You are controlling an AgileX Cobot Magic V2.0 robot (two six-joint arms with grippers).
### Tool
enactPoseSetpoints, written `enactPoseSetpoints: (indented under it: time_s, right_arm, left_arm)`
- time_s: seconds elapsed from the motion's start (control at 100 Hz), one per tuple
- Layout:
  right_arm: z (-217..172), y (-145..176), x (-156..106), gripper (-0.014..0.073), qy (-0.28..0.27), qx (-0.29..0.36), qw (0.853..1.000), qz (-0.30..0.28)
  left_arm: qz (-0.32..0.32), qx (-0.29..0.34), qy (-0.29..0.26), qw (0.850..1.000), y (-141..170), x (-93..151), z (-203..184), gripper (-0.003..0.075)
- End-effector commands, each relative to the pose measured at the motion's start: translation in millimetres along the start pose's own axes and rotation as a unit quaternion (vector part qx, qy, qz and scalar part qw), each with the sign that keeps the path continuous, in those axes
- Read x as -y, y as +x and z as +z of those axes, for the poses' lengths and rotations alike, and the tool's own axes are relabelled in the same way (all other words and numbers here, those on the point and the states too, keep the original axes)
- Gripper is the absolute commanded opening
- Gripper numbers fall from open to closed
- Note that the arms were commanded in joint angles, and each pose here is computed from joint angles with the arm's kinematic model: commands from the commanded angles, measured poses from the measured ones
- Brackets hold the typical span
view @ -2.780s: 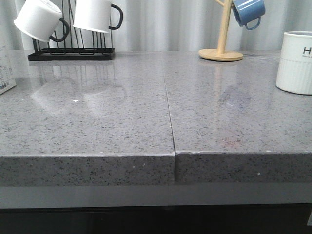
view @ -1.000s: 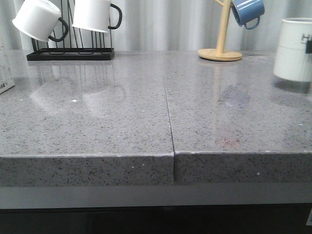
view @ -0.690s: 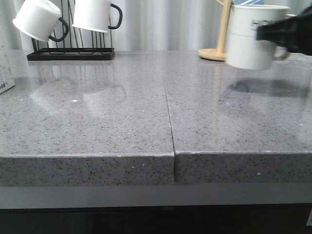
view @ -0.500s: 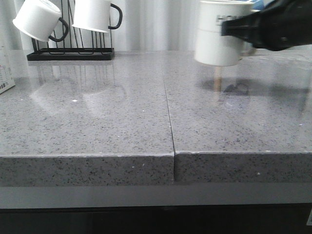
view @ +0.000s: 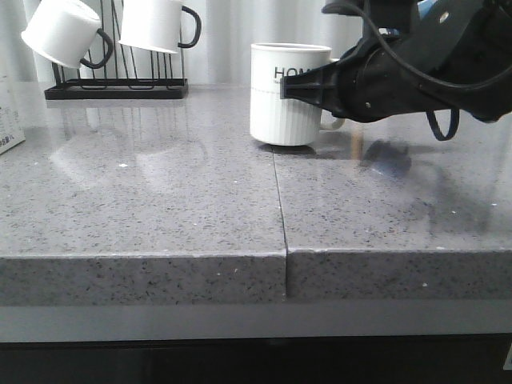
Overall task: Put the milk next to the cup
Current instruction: 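Slide the white mug with the right gripper toward the table's middle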
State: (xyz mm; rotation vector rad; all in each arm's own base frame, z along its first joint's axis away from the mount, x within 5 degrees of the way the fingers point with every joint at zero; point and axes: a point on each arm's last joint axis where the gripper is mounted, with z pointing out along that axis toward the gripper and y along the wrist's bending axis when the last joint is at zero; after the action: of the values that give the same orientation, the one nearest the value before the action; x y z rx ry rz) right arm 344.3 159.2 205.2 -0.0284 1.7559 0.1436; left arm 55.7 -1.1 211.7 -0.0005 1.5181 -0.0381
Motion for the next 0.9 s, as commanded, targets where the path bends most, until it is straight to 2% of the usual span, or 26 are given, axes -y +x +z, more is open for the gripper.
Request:
enactPoseSetpoints:
  time_s: [0.0,0.15,0.34,0.56,0.65,0.81,0.89]
  right_arm:
    - [-3.9,-33.0,0.6,-0.0056,0.011,0.08,0.997,0.005]
    - [-3.8,-32.5,0.4,-0.0051,0.01,0.077,0.997,0.002]
    - [-3.2,-28.1,-1.4,0.0037,0.0,0.052,0.999,0.001]
    - [-3.2,-27.5,-1.6,0.0053,-0.001,0.05,0.999,0.001]
    - [-3.1,-27.1,-1.8,0.0118,-0.002,0.047,0.999,0.001]
    - [-3.3,-26.6,-1.7,0.0302,-0.002,0.046,0.999,0.001]
    - [-4.6,-24.7,-0.7,0.0348,-0.001,0.044,0.999,-0.001]
  left_arm:
    - [-0.008,0.031,0.005,0.999,8.3,0.5,-1.3,-0.0021]
    - [-0.008,0.031,0.005,0.999,8.3,0.5,-1.3,-0.0021]
    - [-0.008,0.031,0.005,0.999,8.3,0.5,-1.3,-0.0021]
    - [-0.008,0.031,0.005,0.999,8.3,0.5,-1.3,-0.0021]
    - [-0.008,0.031,0.005,0.999,8.3,0.5,-1.3,-0.0021]
    - [-0.008,0.031,0.005,0.999,8.3,0.5,-1.3,-0.0021]
    - [-0.008,0.031,0.005,0.999,8.3,0.5,-1.3,-0.0021]
